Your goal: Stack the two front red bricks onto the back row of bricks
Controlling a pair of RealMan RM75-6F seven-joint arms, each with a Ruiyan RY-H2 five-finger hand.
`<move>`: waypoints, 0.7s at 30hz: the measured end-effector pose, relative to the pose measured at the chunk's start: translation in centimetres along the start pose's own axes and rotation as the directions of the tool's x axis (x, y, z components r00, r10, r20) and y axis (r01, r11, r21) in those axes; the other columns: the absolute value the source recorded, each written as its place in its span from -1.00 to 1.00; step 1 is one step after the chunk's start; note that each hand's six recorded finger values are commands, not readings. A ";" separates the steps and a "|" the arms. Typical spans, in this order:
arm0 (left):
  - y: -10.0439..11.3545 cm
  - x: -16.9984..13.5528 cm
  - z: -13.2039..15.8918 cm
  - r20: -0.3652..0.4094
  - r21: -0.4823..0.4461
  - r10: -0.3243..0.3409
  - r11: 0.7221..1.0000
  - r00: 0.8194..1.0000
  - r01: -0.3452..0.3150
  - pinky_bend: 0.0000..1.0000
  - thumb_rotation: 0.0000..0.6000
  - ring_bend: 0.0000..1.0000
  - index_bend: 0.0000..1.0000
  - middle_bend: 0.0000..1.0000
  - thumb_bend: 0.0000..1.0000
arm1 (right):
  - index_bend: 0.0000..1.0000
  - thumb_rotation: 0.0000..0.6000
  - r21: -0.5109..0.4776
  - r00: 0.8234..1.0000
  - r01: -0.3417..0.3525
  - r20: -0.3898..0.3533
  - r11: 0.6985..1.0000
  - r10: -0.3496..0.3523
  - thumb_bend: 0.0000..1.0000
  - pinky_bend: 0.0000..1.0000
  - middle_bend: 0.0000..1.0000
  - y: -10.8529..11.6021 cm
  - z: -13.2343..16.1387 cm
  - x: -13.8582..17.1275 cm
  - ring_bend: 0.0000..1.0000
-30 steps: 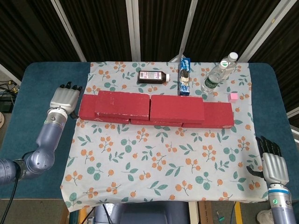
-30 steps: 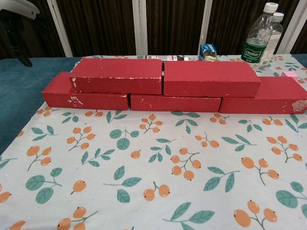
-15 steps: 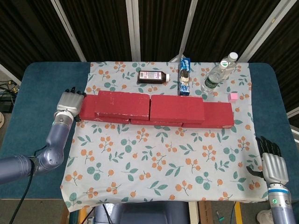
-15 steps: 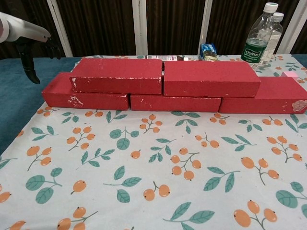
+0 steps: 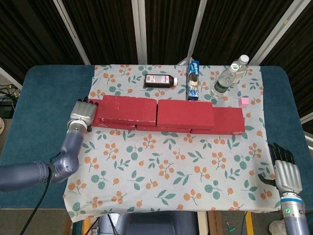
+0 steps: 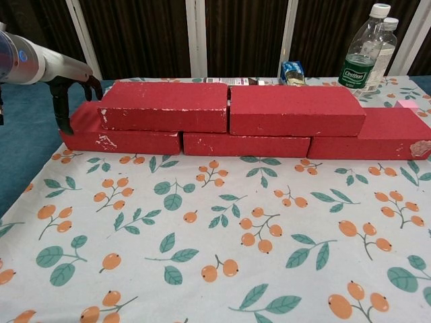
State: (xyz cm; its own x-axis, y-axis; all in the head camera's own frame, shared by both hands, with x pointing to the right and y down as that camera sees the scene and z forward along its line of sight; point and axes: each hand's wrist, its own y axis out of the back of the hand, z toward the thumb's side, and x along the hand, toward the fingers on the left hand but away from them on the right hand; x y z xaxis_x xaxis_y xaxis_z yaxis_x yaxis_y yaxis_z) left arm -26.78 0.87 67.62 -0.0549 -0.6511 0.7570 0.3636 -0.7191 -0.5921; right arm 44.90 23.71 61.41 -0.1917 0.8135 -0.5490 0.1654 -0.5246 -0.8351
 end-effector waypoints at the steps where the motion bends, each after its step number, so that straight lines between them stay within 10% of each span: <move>1: 0.0 0.0 0.2 0.001 0.002 0.000 1.000 1.000 0.000 -0.75 1.00 -1.00 -0.69 -0.70 -1.00 | -1.00 1.00 -0.001 1.000 0.001 0.000 1.000 -0.001 -0.53 -1.00 -1.00 0.0 0.0 0.0 -1.00; 21: 0.2 0.1 1.4 0.017 0.010 0.001 1.000 1.000 -0.001 -0.75 1.00 -1.00 -0.71 -0.71 -1.00 | -1.00 1.00 -0.001 1.000 0.003 0.001 1.000 -0.003 -0.53 -1.00 -1.00 0.0 0.1 0.0 -1.00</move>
State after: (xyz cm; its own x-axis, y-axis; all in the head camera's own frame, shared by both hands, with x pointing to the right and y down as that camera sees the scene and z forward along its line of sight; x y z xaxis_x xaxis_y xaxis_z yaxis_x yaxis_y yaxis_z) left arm -25.40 1.01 67.93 -0.0384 -0.6477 0.7610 0.3730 -0.7158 -0.5904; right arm 44.85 23.66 61.43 -0.1930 0.8149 -0.5465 0.1656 -0.5220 -0.8367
